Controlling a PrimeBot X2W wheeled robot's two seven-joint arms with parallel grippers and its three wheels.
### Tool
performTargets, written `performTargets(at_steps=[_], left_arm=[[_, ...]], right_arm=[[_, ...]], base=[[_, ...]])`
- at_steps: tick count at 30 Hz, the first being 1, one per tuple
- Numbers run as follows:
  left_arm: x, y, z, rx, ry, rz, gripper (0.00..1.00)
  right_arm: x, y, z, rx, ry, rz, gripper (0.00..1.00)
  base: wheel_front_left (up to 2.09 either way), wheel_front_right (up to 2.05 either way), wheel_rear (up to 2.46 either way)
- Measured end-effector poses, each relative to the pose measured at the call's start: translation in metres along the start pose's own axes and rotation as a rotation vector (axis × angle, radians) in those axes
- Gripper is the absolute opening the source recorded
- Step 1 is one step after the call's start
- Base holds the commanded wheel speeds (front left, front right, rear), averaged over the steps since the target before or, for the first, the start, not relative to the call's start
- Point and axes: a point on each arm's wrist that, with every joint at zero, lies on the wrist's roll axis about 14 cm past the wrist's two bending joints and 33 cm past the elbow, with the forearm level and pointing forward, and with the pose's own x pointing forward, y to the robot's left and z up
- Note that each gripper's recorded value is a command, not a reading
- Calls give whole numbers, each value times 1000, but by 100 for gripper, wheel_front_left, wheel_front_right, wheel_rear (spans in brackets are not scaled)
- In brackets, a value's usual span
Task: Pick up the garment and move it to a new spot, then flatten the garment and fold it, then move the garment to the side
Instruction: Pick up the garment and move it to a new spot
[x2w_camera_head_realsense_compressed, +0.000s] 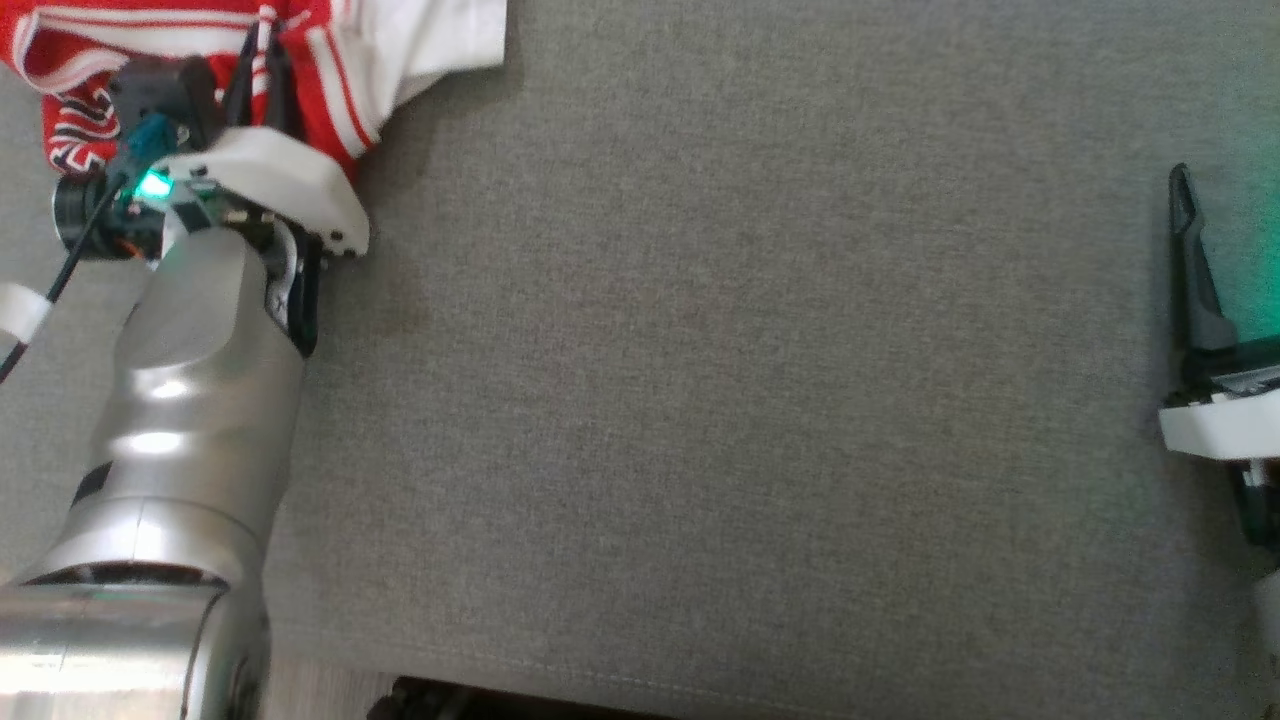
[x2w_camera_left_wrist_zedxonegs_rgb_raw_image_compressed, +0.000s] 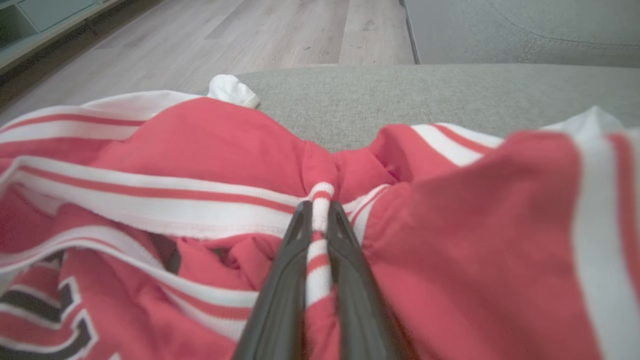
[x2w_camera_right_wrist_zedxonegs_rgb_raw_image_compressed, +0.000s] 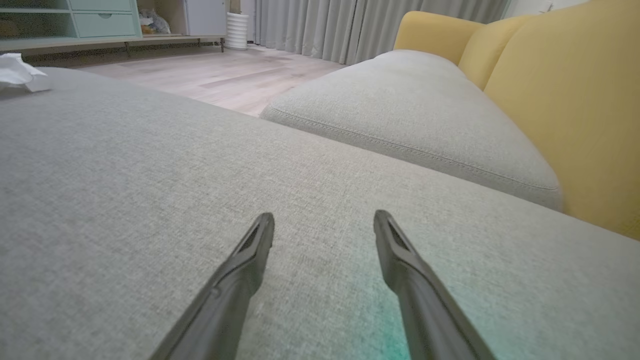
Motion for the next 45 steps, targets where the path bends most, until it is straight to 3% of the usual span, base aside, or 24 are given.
performTargets(at_steps=[9, 13, 20, 26, 29, 32, 36, 39, 40, 41, 42, 45], left_arm=[[-30, 20, 63, 88, -161, 0, 0], [-47, 4, 139, 161, -350, -48, 0], [-102, -110, 273, 287, -698, -287, 0], [-165, -221, 320, 316, -856, -551, 0], [-182, -261, 318, 336, -881, -659, 0], [-181, -293, 287, 376, -855, -753, 0], [-150, -316, 175, 422, -646, -854, 0], [-142, -320, 73, 388, -426, -915, 0], [-144, -319, 47, 357, -364, -926, 33], [-148, -317, 28, 345, -323, -927, 92], [-151, -314, 17, 336, -303, -919, 100], [-161, -304, 24, 263, -340, -859, 100]], right_arm=[[-25, 21, 26, 75, -12, -26, 100], [-49, 21, 46, 100, -44, -70, 100], [-106, 8, 60, 180, -70, -202, 100], [-143, -12, 70, 182, -100, -304, 100], [-155, -22, 72, 185, -110, -345, 100], [-157, -20, 67, 187, -95, -344, 100], [-152, -17, 61, 213, -79, -345, 100], [-150, -13, 54, 223, -56, -336, 100], [-149, -13, 53, 228, -55, -334, 100], [-148, -12, 55, 230, -59, -330, 100], [-147, -10, 57, 231, -64, -324, 100], [-147, -6, 62, 235, -80, -311, 100]], base=[[0, 0, 0], [0, 0, 0], [0, 0, 0], [0, 0, 0], [0, 0, 0], [0, 0, 0], [0, 0, 0], [0, 0, 0], [0, 0, 0], [0, 0, 0], [0, 0, 0], [0, 0, 0]])
